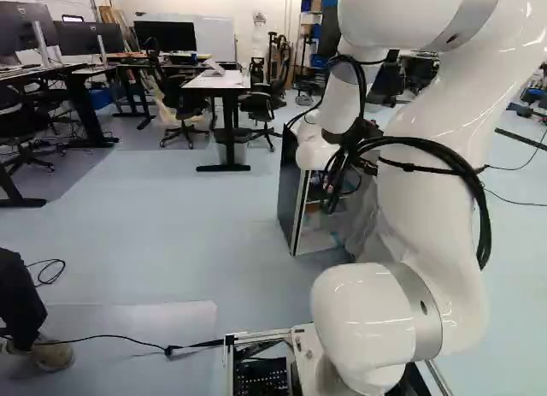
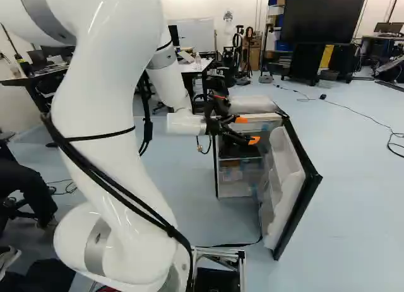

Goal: Open the fridge door

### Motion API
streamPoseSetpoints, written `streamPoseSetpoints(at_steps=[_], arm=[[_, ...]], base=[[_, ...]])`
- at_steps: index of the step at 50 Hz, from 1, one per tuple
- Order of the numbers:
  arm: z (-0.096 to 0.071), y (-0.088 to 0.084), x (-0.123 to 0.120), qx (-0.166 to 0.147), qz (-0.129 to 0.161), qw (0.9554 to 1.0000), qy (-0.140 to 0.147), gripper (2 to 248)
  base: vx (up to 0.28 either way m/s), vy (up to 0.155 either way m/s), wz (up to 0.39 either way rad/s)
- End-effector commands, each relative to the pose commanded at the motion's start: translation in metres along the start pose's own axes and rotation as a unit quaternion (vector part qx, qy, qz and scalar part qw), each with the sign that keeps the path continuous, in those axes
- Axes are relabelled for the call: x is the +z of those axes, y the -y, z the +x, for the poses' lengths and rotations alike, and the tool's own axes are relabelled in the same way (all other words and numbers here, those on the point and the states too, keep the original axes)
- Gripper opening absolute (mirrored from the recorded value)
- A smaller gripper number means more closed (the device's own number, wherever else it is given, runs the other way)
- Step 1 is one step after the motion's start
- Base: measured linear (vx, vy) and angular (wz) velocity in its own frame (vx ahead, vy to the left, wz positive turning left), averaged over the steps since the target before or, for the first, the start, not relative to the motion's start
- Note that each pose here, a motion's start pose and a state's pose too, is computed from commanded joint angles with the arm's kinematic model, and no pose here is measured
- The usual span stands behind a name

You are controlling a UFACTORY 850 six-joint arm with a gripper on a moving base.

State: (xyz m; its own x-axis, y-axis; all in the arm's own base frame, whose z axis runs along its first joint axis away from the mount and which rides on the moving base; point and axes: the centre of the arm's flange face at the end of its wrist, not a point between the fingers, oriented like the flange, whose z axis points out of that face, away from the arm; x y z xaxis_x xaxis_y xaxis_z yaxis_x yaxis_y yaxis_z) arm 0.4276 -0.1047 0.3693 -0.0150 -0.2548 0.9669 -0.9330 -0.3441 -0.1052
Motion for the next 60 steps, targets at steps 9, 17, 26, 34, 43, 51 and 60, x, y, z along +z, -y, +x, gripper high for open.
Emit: streamPoseSetpoints(at_steps=[9, 17, 26, 34, 43, 51, 60], arm=[[0.004, -0.005, -0.01, -0.009, 0.05, 0.9987, 0.003, 247], [0.006, -0.01, -0.02, -0.019, 0.098, 0.995, 0.006, 247], [0.008, -0.017, -0.033, -0.033, 0.155, 0.9873, 0.011, 247], [0.008, -0.024, -0.047, -0.048, 0.207, 0.977, 0.017, 247], [0.007, -0.034, -0.061, -0.065, 0.263, 0.9624, 0.024, 247], [0.005, -0.042, -0.074, -0.081, 0.306, 0.9482, 0.03, 247], [0.002, -0.051, -0.086, -0.098, 0.349, 0.9314, 0.036, 247]], base=[[0.0, 0.0, 0.0], [0.0, 0.0, 0.0], [0.0, 0.0, 0.0], [0.0, 0.0, 0.0], [0.0, 0.0, 0.0], [0.0, 0.0, 0.0], [0.0, 0.0, 0.0]])
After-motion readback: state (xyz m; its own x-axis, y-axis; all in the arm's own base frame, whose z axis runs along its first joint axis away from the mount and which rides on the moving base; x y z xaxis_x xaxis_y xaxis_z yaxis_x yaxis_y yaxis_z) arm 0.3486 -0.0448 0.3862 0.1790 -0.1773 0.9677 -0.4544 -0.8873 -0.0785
